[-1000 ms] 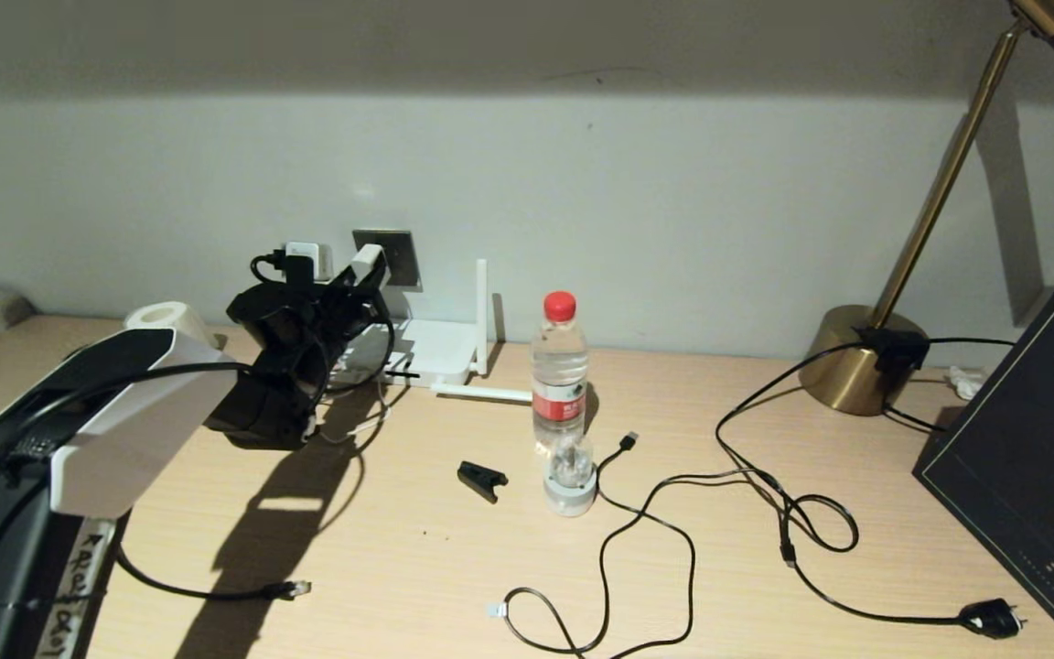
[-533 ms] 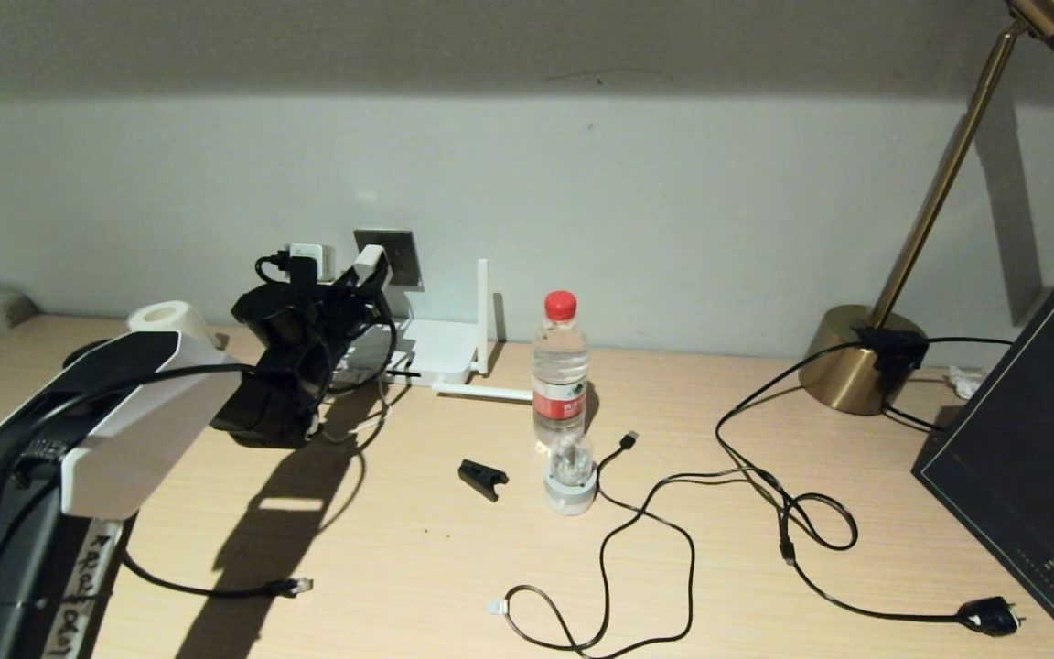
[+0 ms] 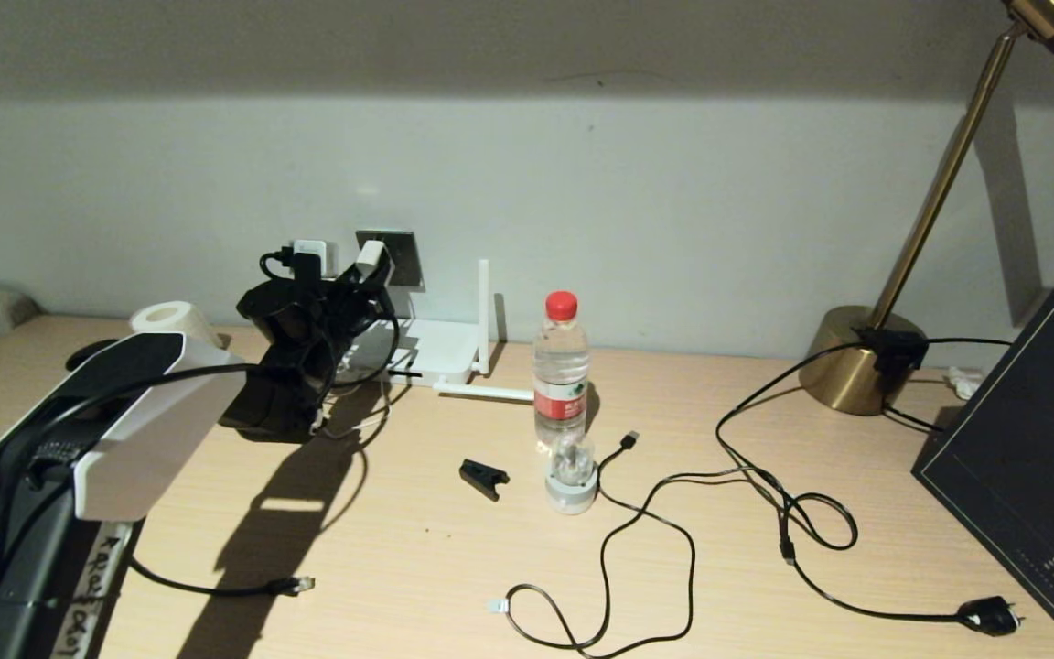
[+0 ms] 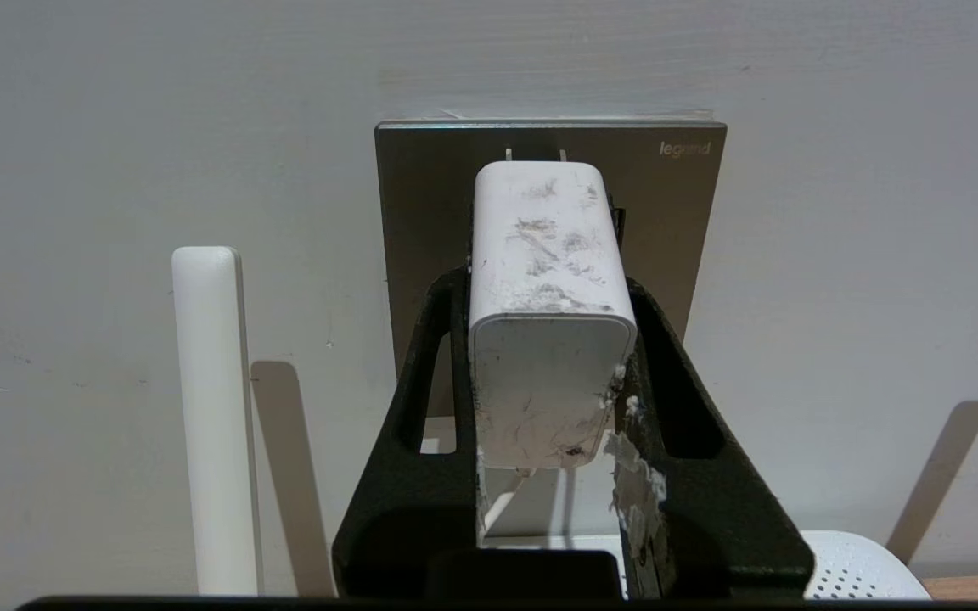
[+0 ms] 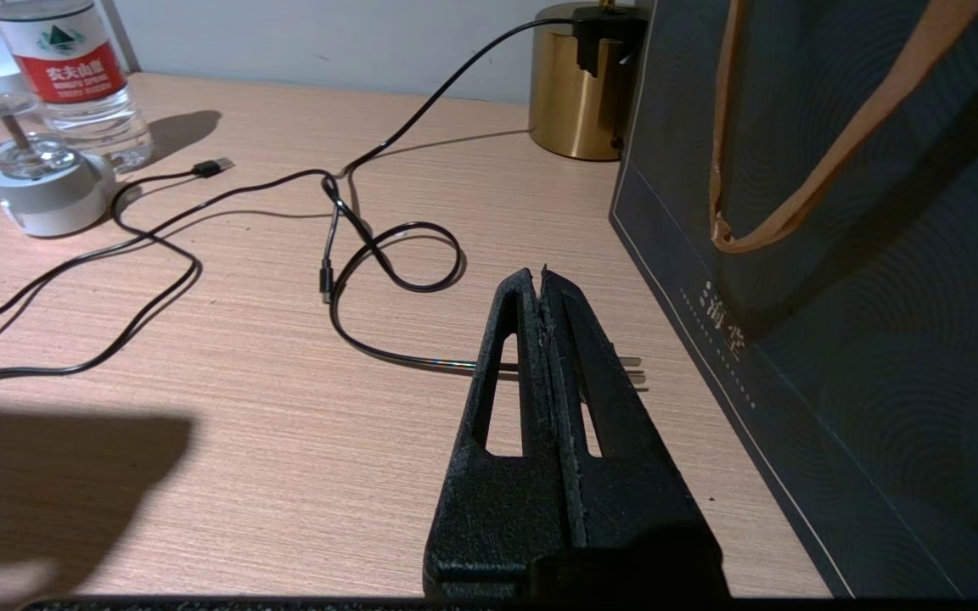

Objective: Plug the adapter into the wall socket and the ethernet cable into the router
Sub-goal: Plug plug into socket

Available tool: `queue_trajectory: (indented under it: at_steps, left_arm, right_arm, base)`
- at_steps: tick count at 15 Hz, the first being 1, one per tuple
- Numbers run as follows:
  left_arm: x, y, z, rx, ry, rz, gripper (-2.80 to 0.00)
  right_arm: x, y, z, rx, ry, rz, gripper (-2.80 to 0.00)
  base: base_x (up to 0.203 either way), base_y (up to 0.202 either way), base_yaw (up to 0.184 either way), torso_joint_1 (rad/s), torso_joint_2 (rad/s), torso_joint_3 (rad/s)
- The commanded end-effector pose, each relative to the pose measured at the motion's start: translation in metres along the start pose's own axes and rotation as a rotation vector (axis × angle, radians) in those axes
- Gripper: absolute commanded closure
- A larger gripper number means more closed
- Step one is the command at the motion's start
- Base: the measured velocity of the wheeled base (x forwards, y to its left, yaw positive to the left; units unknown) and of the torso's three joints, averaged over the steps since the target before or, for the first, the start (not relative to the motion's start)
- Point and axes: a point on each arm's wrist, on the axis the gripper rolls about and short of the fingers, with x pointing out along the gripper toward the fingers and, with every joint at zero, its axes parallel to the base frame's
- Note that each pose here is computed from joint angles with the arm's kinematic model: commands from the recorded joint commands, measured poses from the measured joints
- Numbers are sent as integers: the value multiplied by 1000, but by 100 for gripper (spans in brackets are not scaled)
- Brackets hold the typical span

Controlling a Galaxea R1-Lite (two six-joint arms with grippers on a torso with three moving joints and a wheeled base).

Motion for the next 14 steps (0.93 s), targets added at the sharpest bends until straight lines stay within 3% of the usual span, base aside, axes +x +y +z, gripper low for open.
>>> queue_trajectory:
  at_steps: [1,14]
  left_arm:
    - [-2,0,-2,1,2,0,0]
    - [-6,0,2,-1,27,-3,0]
  right_arm:
    - [2,0,-10,0,36,1,0]
    - [2,0,-10,0,36,1,0]
  base:
    - [0,0,0,0,0,0]
    - [0,0,0,0,0,0]
